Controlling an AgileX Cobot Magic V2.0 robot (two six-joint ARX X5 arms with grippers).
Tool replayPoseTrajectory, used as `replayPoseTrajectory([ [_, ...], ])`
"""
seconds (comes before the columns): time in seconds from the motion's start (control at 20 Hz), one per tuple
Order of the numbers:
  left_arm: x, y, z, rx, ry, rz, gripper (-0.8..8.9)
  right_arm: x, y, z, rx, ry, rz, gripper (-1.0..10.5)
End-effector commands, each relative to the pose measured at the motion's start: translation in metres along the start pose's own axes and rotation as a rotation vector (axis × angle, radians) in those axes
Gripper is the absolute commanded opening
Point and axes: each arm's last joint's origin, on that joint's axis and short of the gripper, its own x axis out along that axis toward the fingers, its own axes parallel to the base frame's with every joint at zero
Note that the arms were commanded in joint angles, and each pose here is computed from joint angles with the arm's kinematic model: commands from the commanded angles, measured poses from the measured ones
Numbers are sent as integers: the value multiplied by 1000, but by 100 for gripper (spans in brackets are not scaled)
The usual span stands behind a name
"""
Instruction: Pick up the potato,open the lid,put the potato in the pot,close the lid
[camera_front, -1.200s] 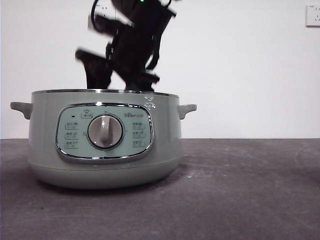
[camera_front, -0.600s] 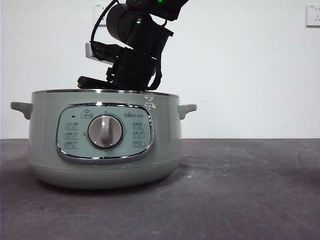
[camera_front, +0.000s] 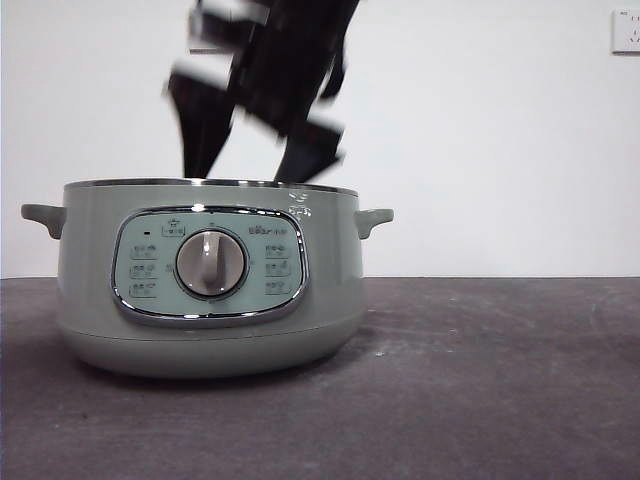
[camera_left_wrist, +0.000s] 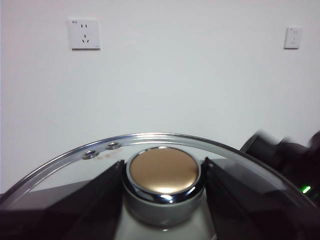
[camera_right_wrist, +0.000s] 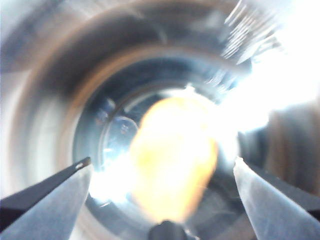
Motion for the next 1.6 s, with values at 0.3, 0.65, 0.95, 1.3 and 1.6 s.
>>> replayPoseTrajectory([
  [0.3,60,-14,-11,17,104,-38,-8,-180,3,-26,32,-155,-176,471],
  [0.65,140,-37,-57,-7,304,-144,-8,-292,16,-70,64,-423,-210,469],
  [0.95,183,-52,-88,0,335,-159,-8,-330,23,-102,105,-482,-205,468],
  [1.3,205,-57,-113,9,394,-157,-9,-337,25,-113,109,-461,-203,468],
  [1.6,217,-60,-134,20,459,-156,-8,-337,23,-114,121,-439,-251,468],
])
